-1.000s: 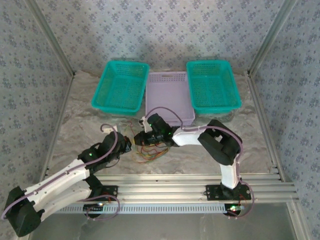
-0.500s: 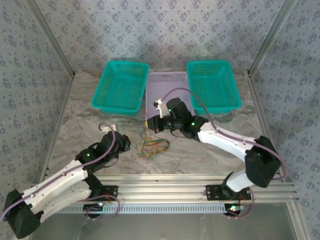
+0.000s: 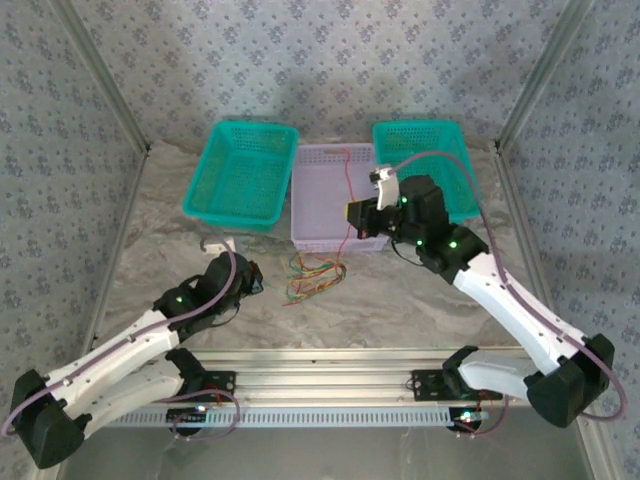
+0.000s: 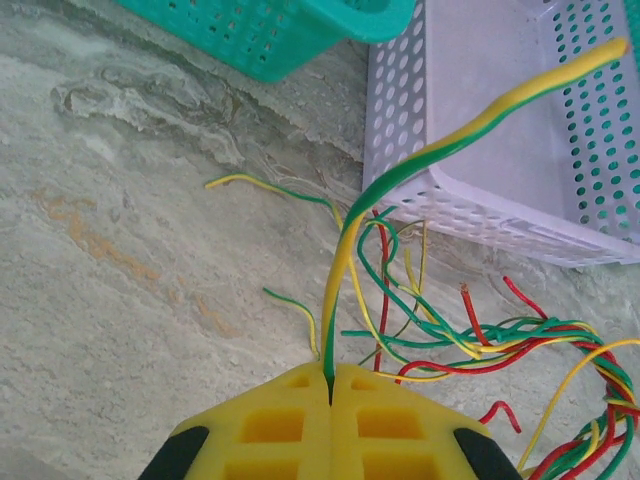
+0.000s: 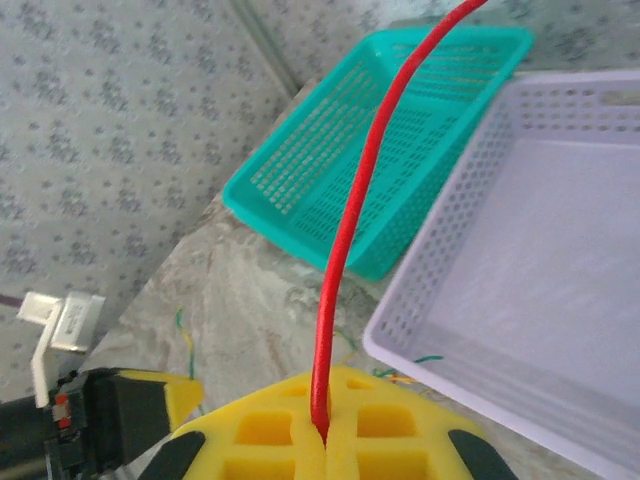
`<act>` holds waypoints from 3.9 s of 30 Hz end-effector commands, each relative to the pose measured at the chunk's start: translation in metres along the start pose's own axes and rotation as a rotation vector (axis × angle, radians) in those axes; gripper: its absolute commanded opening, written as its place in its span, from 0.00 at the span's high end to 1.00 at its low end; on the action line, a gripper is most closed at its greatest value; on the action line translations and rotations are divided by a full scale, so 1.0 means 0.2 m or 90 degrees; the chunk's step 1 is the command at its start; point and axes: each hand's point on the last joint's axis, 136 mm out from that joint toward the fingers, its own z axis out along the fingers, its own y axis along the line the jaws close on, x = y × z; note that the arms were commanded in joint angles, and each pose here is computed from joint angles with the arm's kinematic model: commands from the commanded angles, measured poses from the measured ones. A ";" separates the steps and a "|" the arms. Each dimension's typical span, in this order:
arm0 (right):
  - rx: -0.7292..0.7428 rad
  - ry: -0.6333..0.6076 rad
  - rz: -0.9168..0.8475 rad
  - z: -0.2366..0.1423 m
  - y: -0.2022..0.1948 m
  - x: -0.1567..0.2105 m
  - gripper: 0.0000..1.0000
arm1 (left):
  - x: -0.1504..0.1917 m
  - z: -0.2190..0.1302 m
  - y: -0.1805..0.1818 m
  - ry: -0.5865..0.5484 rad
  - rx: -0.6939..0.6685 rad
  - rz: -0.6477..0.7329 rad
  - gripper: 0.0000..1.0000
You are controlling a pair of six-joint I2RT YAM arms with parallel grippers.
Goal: Untangle the cables
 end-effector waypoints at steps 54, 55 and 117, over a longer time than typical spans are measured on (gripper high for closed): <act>0.122 0.166 0.162 0.59 -0.50 0.80 1.00 | -0.26 -0.20 -0.02 -0.027 -0.051 0.103 1.00; 0.126 0.169 0.164 0.62 -0.52 0.81 1.00 | -0.27 -0.21 -0.02 -0.028 -0.050 0.101 1.00; 0.030 0.266 0.092 0.20 -0.02 1.02 0.24 | -0.15 0.02 -0.35 0.020 0.077 0.148 1.00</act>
